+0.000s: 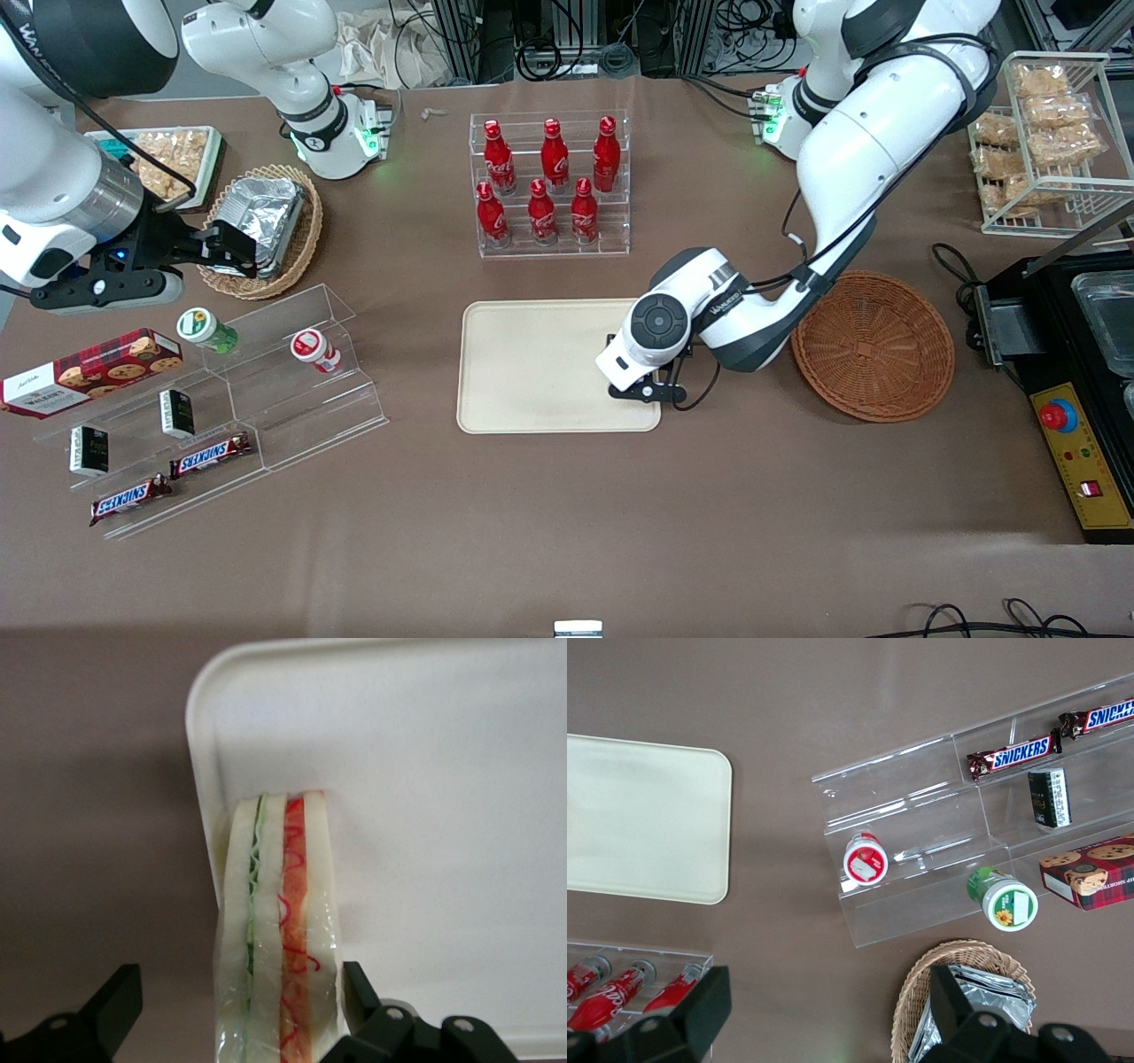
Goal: Place sandwich from basket to tray
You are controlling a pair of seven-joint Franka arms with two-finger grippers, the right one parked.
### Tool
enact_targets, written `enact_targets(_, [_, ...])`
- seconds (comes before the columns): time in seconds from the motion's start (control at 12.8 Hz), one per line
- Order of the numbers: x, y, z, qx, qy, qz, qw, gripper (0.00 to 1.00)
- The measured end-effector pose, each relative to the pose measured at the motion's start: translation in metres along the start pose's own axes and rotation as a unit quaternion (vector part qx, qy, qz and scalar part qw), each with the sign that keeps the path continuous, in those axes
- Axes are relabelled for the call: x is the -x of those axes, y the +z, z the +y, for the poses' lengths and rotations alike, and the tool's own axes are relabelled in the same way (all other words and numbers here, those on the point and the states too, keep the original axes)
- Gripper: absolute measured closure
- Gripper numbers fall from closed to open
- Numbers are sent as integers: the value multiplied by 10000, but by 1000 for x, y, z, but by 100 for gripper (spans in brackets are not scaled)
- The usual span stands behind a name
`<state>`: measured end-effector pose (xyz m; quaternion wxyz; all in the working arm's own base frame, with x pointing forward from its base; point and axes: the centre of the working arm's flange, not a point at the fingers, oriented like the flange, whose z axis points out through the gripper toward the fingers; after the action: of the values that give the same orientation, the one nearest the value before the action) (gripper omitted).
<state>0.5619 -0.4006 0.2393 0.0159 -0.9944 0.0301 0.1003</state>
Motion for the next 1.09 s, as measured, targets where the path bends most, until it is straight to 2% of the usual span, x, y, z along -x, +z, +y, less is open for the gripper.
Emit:
enact_targets(0.16, [-11,-35,-9,-43,-364,85,9993,0])
enact_targets(0.31, [-22,-85,-26,-18,-976,336,9947,0])
enact_targets(0.55, [-27,-164,-68,119,-2038,891,9749,0])
enact_targets(0.7, [-21,-210,-96,122,-2383,1203,9636,0])
enact_targets(0.86, [-11,-239,-124,67,-2611,1359,9557,0])
enact_targets(1.09, [2,-250,-162,-59,-2821,1360,9497,0])
